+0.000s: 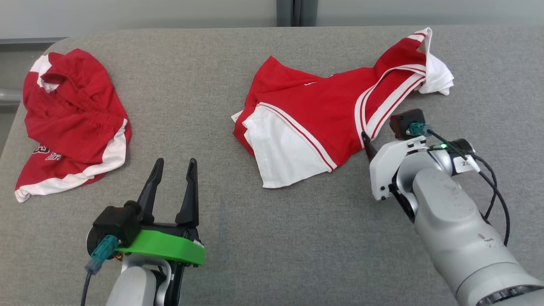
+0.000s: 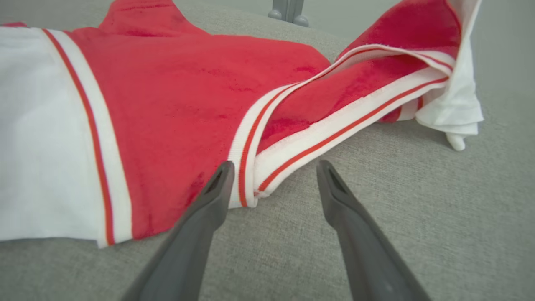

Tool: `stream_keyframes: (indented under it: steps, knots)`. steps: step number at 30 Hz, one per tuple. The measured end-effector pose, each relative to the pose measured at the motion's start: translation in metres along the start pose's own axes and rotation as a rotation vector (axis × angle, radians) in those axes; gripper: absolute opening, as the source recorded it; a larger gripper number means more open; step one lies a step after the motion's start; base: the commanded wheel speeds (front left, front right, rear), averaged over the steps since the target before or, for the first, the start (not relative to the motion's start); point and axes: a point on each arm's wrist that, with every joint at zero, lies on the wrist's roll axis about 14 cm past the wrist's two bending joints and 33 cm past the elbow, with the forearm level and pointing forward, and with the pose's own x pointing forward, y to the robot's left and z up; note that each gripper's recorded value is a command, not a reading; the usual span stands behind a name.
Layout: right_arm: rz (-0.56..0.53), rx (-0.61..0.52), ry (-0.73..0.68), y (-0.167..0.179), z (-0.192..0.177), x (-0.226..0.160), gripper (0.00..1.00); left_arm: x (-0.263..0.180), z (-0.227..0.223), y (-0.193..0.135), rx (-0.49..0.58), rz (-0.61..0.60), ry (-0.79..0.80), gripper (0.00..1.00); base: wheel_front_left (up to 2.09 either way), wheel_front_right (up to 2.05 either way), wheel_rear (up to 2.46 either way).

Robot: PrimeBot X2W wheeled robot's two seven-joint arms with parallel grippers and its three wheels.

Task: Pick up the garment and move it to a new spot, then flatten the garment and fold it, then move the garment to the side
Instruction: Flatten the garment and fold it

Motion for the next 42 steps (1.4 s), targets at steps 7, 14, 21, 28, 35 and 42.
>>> stream_keyframes:
  steps: [7, 14, 21, 28, 35, 42]
  knots:
    - [0.120, 0.041, 0.048, 0.044, -0.011, 0.007, 1.00, -0.004, -0.003, 0.008, 0.008, 0.023, 0.010, 1.00, 0.00, 0.00, 0.00]
    - [0.107, 0.055, 0.100, 0.037, -0.022, 0.016, 1.00, -0.008, -0.004, 0.019, 0.012, 0.056, 0.016, 1.00, 0.00, 0.00, 0.00]
    - [0.118, 0.047, 0.150, 0.042, -0.033, 0.022, 0.00, -0.006, -0.006, 0.026, 0.013, 0.075, 0.021, 1.00, 0.00, 0.00, 0.00]
    - [0.035, -0.008, 0.100, -0.002, -0.020, 0.016, 0.00, -0.001, -0.005, 0.024, 0.009, 0.067, 0.016, 1.00, 0.00, 0.00, 0.00]
    - [-0.172, -0.062, 0.044, -0.096, 0.009, -0.018, 0.00, 0.002, -0.004, 0.013, 0.001, 0.037, 0.010, 1.00, 0.00, 0.00, 0.00]
    - [-0.342, -0.068, 0.160, -0.161, -0.010, -0.059, 0.00, 0.007, -0.007, 0.004, -0.002, 0.007, 0.016, 1.00, 0.00, 0.00, 0.00]
